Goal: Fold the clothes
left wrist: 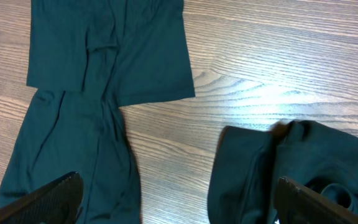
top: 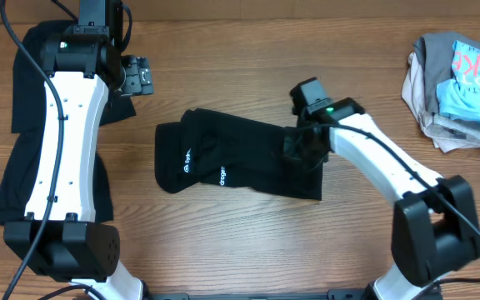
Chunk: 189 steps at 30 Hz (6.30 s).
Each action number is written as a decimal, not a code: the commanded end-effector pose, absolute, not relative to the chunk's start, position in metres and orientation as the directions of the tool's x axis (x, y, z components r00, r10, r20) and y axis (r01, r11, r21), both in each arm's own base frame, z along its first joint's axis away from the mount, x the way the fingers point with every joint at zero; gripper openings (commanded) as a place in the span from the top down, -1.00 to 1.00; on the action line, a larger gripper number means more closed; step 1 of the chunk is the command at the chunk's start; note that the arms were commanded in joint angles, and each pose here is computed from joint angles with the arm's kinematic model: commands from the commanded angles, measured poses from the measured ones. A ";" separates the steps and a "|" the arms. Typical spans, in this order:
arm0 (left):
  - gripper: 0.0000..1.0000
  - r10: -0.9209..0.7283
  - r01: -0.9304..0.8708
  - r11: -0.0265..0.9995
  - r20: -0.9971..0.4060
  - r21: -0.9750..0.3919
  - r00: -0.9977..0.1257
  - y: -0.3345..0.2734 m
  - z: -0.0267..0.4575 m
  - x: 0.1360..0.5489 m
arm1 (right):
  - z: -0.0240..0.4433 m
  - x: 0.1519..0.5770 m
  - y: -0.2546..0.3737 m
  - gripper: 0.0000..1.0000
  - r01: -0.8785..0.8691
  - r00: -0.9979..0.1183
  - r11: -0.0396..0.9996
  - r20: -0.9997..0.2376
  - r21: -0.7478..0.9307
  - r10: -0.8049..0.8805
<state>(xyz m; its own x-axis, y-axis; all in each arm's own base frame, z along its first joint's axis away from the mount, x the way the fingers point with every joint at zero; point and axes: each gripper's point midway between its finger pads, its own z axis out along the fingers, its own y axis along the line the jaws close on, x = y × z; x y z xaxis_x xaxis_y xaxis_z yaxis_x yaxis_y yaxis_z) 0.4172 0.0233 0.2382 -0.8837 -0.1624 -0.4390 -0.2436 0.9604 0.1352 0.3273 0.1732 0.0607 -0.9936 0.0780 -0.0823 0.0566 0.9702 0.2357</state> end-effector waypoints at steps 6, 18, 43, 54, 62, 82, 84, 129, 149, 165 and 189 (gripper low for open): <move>-1.00 -0.161 -0.245 0.962 -0.469 0.123 -0.869 0.023 0.249 0.418 | 0.084 0.332 0.209 -0.47 -0.044 -0.993 0.938 -0.118 0.344 -0.003; -1.00 -0.160 -0.237 0.965 -0.463 0.111 -0.872 0.021 0.247 0.418 | 0.118 0.338 0.192 0.02 -0.053 -0.988 0.967 -0.154 0.248 -0.015; -0.99 0.284 0.331 0.892 -0.190 -0.306 -0.940 -0.056 0.085 0.370 | 0.111 0.350 0.158 -0.83 -0.047 -0.986 0.978 -0.164 0.205 -0.013; -0.99 0.303 0.328 0.911 -0.134 -0.251 -0.943 -0.044 0.049 0.353 | 0.111 0.350 0.156 -0.94 -0.059 -0.986 0.978 -0.167 0.202 -0.025; -1.00 0.219 0.233 0.961 -0.100 -0.151 -0.971 -0.025 0.039 0.356 | 0.111 0.350 0.156 -1.00 -0.059 -0.986 0.978 -0.166 0.201 -0.026; -1.00 0.151 0.159 0.955 -0.050 -0.252 -0.987 -0.040 0.012 0.339 | 0.111 0.349 0.156 -1.00 -0.059 -0.986 0.978 -0.164 0.200 -0.026; -1.00 0.133 0.135 0.957 -0.028 -0.255 -0.991 -0.040 0.005 0.336 | 0.111 0.349 0.156 -1.00 -0.059 -0.986 0.978 -0.164 0.200 -0.026; 0.92 -0.028 -0.009 0.989 -0.128 -0.145 -0.991 -0.013 0.093 0.398 | 0.051 0.308 0.183 0.92 -0.003 -1.000 0.922 -0.017 0.388 0.004; 0.92 0.239 0.292 0.951 -0.363 -0.098 -0.901 -0.071 0.180 0.386 | 0.001 0.304 0.174 0.92 0.049 -0.998 0.902 0.055 0.429 0.029; 0.92 0.579 0.613 0.789 -0.383 0.040 -0.720 -0.183 0.180 0.359 | 0.000 0.301 0.171 0.92 0.058 -0.997 0.905 0.071 0.422 0.031; 0.91 0.680 0.752 0.659 -0.408 -0.023 -0.609 -0.279 0.164 0.320 | 0.044 0.337 0.158 0.92 0.128 -0.989 0.851 0.003 0.509 0.147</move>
<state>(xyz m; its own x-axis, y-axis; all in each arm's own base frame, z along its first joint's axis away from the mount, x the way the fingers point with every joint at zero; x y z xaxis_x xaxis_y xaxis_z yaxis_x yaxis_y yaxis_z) 0.3175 -0.2691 0.1665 -0.5933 0.6969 -0.4030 0.7594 0.6506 0.0071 0.3069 0.1724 0.0145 -0.9946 0.0644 0.0809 0.0958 0.8686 0.4861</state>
